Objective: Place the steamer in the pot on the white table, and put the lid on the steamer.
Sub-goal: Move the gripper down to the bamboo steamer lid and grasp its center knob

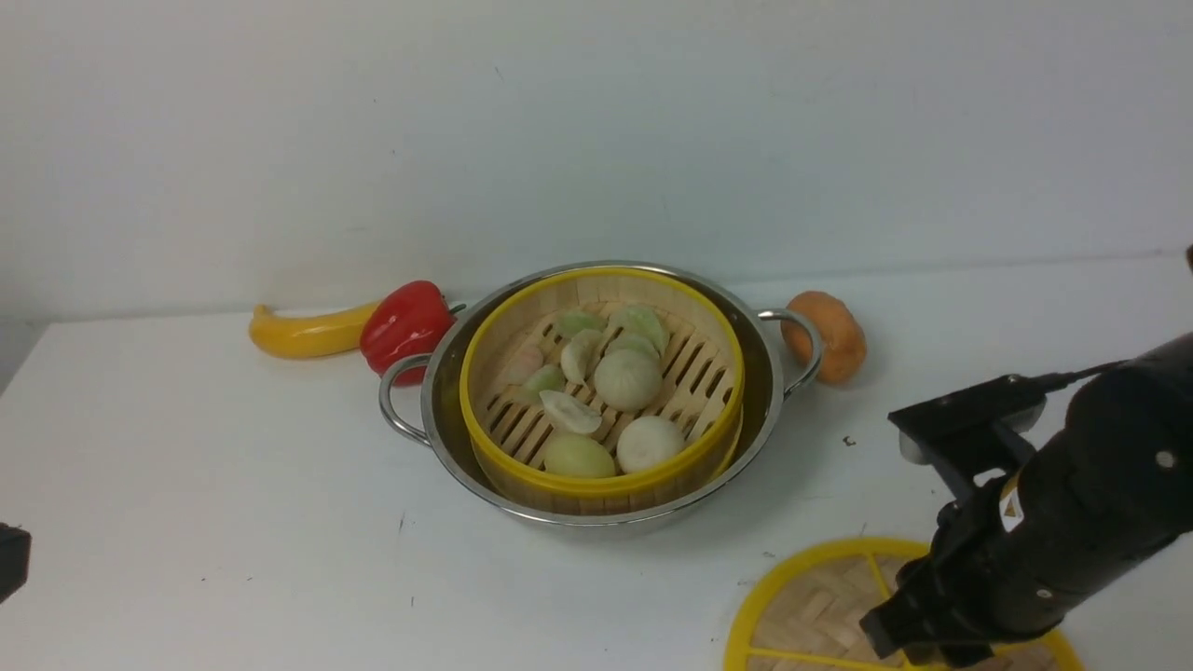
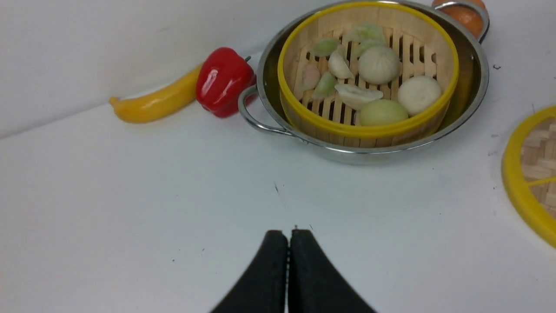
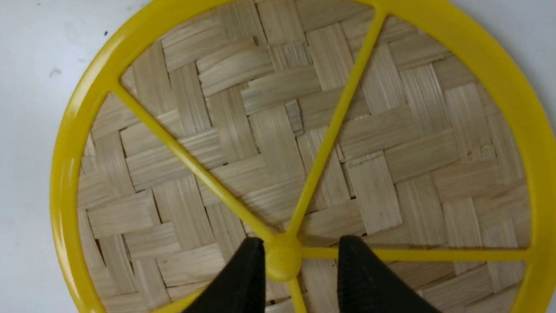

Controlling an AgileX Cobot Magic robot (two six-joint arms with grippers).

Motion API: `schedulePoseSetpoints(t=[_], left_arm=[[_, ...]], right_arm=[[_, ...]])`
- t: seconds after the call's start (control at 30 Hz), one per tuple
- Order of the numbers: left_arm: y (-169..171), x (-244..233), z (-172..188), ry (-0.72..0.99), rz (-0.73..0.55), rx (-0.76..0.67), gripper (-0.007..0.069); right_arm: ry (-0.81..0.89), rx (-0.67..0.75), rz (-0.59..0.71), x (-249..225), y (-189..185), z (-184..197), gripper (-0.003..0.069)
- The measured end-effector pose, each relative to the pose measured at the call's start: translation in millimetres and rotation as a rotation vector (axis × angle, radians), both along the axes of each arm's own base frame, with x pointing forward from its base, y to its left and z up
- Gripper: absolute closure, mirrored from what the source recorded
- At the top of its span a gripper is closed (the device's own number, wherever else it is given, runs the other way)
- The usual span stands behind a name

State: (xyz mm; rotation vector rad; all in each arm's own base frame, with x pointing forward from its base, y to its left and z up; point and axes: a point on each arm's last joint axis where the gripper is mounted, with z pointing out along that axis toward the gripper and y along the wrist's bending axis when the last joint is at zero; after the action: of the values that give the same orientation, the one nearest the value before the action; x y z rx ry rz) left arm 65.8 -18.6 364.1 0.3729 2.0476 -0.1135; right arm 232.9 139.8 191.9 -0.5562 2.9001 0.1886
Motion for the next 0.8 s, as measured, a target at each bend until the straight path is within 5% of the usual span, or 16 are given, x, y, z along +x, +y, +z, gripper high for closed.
schedulePoseSetpoints(t=[0.3,0.5,0.8], left_arm=[[-1,1,1,-0.021,0.000,-0.009,0.0625],[-1,2,1,-0.027,0.001,-0.011,0.0625],[-1,2,2,-0.040,0.002,-0.015,0.0625]], right_arm=[[0.075,-0.011,-0.014,4,5,-22,0.0414],[0.098,-0.017,-0.002,6,7,-20,0.0517],[0.038,-0.014,0.052,25,17,74,0.0517]])
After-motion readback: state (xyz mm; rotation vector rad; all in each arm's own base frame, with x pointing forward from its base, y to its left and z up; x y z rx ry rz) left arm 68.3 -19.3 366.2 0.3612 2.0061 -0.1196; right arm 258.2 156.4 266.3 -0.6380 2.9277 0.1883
